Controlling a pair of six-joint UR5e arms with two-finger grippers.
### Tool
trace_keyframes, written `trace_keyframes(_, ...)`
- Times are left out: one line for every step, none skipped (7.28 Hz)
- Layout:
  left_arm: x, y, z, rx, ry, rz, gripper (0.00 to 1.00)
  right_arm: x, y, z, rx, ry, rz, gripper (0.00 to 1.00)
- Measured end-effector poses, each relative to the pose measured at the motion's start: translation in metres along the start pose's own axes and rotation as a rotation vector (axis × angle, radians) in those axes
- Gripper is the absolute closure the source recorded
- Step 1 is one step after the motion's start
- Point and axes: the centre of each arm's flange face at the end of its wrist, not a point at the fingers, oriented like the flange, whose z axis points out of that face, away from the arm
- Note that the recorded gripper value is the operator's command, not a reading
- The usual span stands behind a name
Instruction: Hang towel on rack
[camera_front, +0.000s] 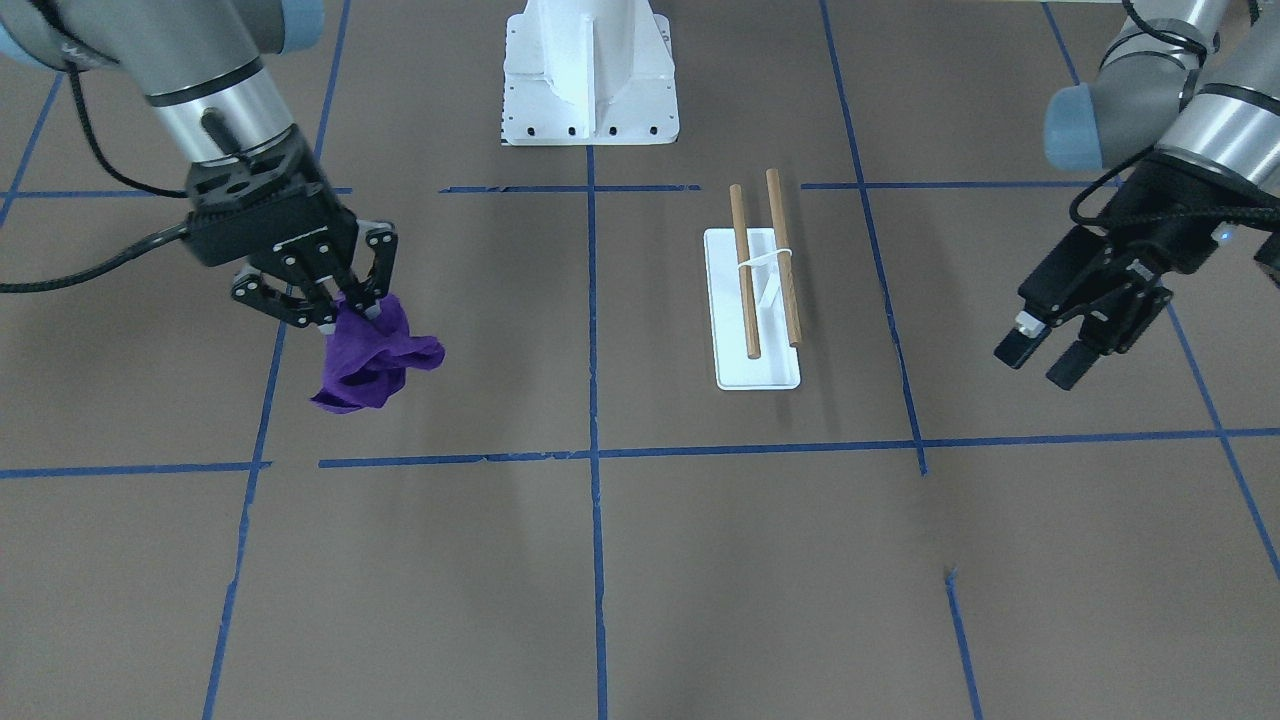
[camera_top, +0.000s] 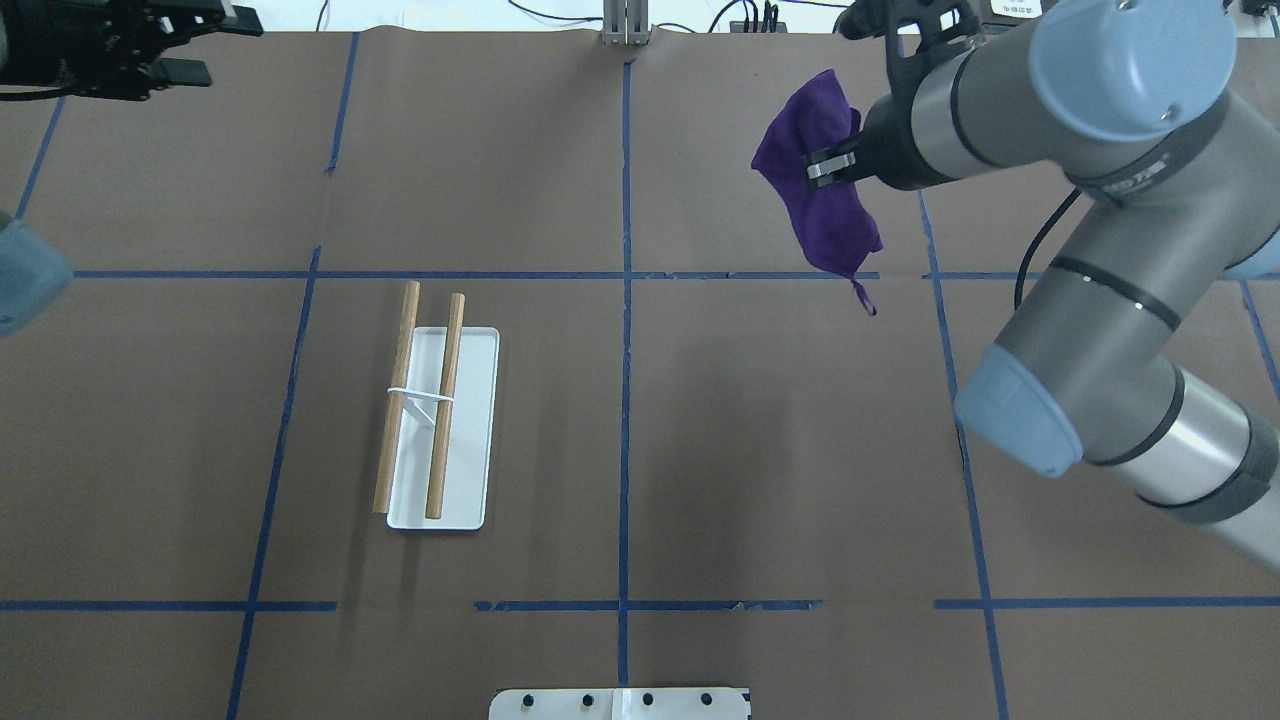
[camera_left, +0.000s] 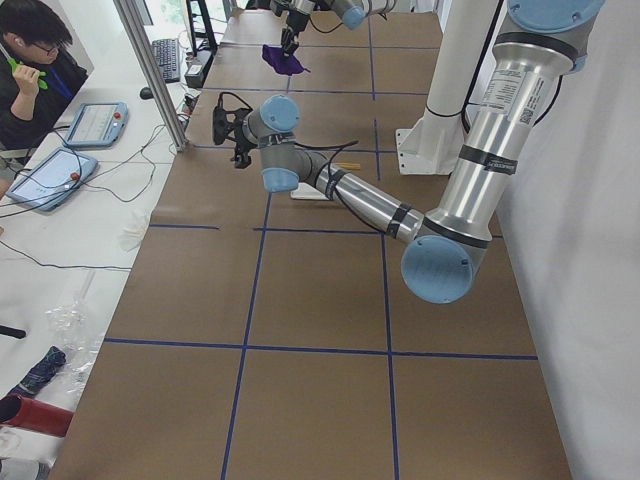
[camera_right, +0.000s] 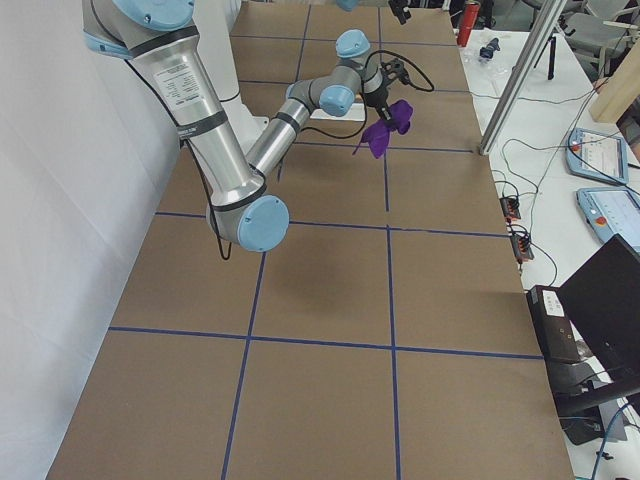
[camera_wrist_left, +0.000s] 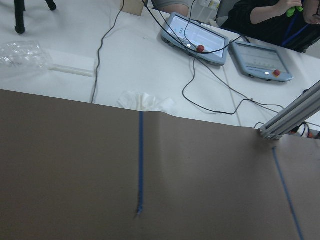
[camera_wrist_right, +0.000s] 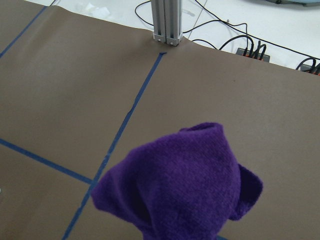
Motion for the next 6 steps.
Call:
trace_keyframes(0.033, 0.021, 0.018, -0.025, 0.048, -0.045, 0.06, -0.036, 0.013, 0.001, 0.015, -0.015, -0.034, 1.0)
trace_keyframes(0.056, 0.038, 0.029, -0.052, 0.081, -0.061, 0.06, -0.064, 0.023, 0.003, 0.023, -0.033, -0.059, 1.0)
trace_keyframes(0.073, 0.054, 0.039, -0.084, 0.106, -0.046, 0.06, -0.085, 0.029, 0.003, 0.023, -0.048, -0.076, 1.0)
trace_keyframes(0.088, 0.073, 0.049, -0.119, 0.129, -0.013, 0.07, -0.102, 0.031, 0.001, 0.019, -0.06, -0.087, 1.0)
trace_keyframes(0.107, 0.096, 0.06, -0.162, 0.158, 0.016, 0.1, -0.117, 0.03, -0.001, 0.014, -0.071, -0.095, 1.0)
trace_keyframes(0.127, 0.121, 0.07, -0.206, 0.19, 0.037, 0.11, -0.125, 0.029, -0.003, 0.012, -0.078, -0.099, 1.0)
